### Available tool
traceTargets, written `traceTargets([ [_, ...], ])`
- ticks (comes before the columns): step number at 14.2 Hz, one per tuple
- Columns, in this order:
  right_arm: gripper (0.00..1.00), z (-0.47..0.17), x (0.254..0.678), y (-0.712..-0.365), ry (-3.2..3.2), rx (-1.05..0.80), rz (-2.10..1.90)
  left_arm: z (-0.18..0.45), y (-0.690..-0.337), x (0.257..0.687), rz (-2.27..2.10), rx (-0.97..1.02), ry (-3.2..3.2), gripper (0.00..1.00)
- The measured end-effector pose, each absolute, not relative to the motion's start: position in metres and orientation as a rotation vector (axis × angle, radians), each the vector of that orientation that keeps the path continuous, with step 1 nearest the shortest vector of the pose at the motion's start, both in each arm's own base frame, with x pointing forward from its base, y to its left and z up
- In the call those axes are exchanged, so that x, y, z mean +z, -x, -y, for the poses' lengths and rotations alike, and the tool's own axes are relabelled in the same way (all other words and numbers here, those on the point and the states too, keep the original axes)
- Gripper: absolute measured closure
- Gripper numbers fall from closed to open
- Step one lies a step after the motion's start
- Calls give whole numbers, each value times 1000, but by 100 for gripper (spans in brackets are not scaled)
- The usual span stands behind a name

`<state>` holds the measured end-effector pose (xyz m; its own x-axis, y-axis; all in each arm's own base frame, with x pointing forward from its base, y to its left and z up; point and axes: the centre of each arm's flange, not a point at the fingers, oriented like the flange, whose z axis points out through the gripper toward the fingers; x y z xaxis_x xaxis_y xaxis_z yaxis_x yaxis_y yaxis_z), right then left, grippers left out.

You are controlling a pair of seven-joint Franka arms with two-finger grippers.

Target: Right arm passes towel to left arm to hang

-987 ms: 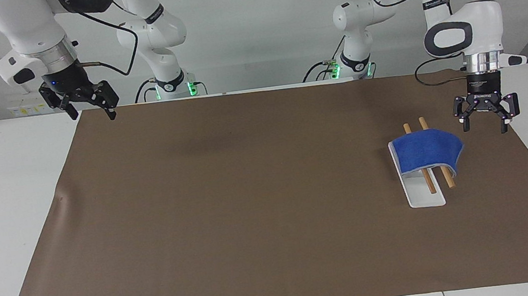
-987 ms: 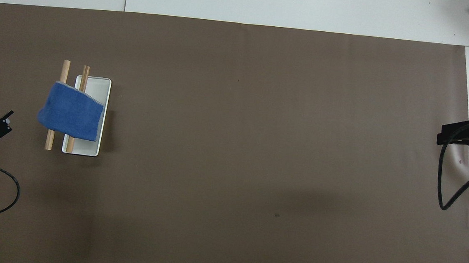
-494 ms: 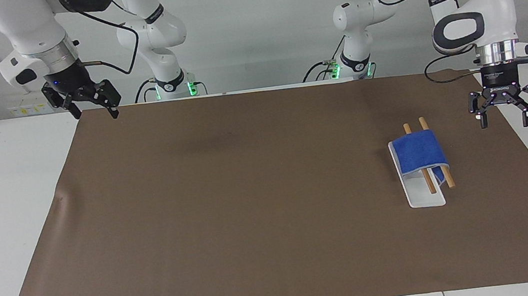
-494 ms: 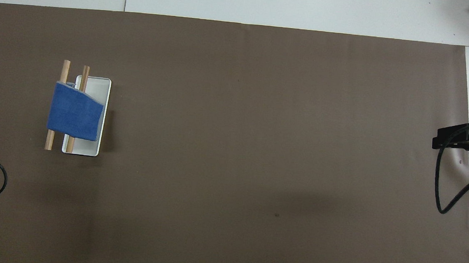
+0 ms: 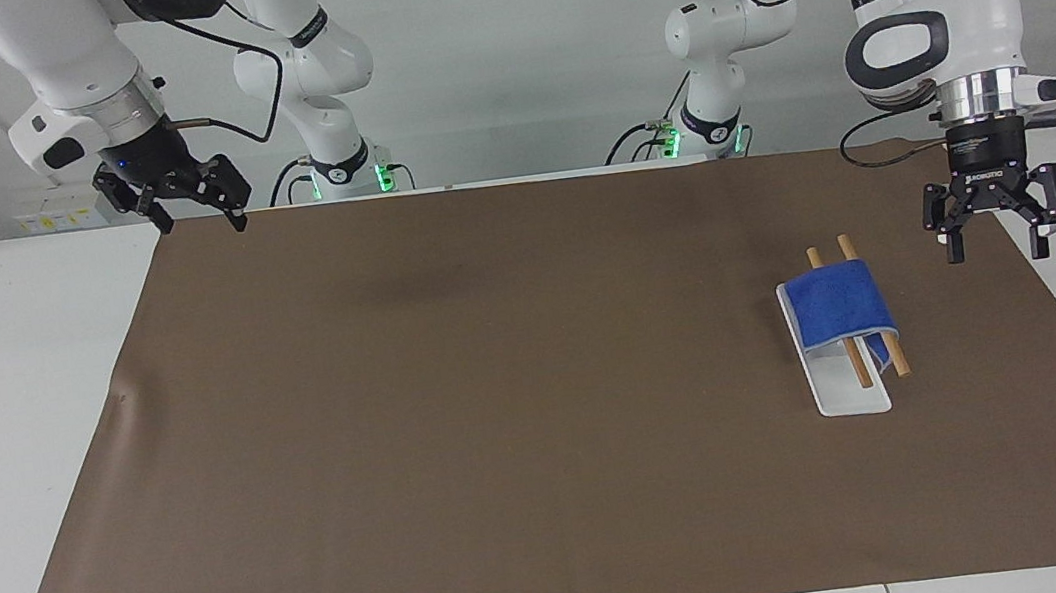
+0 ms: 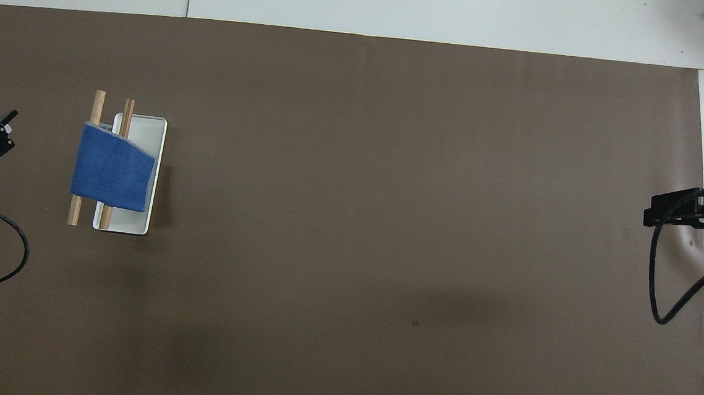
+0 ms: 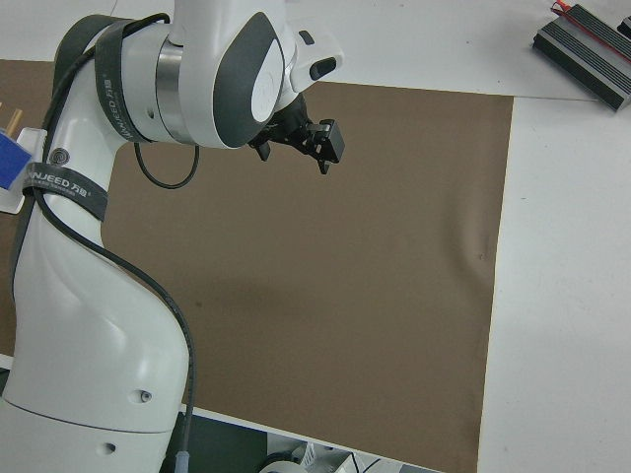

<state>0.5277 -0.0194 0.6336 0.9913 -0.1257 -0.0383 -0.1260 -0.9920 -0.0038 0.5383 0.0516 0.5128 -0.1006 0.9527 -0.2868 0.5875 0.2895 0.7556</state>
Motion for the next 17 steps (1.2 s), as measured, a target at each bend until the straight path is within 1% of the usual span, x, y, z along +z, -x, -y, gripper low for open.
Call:
traceTargets([
  [4, 0, 19, 636, -526, 3128, 57, -198, 9, -544, 520, -1619, 628, -1606, 0],
  [7, 0, 19, 635, -526, 3128, 58, -198, 39, -546, 520, -1479, 657, -1812, 0],
  [9, 0, 19, 635, -526, 3128, 58, -198, 50, -551, 524, -1381, 649, -2006, 0],
  [13, 0, 19, 635, -526, 3128, 59, -198, 52, -570, 555, -1130, 630, -2413, 0],
  [17, 0, 19, 634, -526, 3128, 61, -198, 52, -577, 576, -650, 495, -2793, 0],
])
